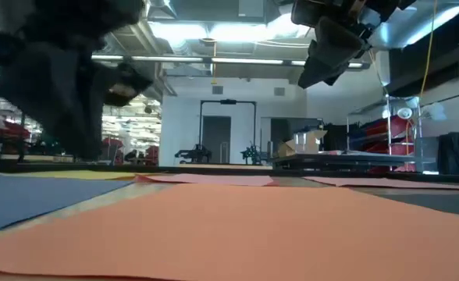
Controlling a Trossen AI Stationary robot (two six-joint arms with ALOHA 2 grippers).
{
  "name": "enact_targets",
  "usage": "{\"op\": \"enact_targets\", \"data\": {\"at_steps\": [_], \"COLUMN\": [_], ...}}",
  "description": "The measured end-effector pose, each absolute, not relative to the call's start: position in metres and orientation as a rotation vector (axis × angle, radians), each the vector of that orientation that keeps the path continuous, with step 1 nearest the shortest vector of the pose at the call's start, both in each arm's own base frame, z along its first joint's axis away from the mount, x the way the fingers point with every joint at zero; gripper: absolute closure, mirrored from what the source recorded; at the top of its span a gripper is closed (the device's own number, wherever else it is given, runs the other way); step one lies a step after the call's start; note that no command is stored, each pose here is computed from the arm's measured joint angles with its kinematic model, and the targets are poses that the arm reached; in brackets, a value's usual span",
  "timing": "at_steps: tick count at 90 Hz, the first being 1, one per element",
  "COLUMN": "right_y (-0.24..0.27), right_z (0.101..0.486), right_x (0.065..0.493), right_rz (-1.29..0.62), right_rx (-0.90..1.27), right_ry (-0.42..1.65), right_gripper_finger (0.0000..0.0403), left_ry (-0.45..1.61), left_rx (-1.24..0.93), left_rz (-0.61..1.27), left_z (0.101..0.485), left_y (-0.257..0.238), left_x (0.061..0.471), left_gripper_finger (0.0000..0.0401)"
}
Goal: Organize paper
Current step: Stack the violet paper on top of the violet paper
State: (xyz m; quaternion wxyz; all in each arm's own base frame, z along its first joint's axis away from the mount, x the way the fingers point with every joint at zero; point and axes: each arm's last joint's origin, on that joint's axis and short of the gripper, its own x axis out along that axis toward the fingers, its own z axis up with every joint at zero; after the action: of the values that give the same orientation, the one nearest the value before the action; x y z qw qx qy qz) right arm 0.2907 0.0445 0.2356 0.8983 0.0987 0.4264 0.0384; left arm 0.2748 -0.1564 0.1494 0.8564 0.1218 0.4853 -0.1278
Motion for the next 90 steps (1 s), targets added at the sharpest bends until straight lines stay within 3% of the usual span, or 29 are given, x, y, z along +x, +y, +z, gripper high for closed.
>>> {"op": "enact_targets", "data": {"at_steps": [28, 90], "right_y": [0.044, 0.044], "right_z": [0.236, 0.235], "right_x": [0.291, 0.29], "right_rz": [0.081, 0.082], "right_rx": [0.202, 0.199], "right_ry": [0.885, 0.888], "right_gripper_finger": [0.0402, 0.0402], "left_ry": [1.049, 1.165], "left_rx": [0.239, 0.315], "left_rz": [-0.292, -0.335], "left_z": [0.134, 0.144], "left_y": [-0.161, -0.179], "left_x": [0.279, 0.263], "left_gripper_finger": [0.0401, 0.0401]}}
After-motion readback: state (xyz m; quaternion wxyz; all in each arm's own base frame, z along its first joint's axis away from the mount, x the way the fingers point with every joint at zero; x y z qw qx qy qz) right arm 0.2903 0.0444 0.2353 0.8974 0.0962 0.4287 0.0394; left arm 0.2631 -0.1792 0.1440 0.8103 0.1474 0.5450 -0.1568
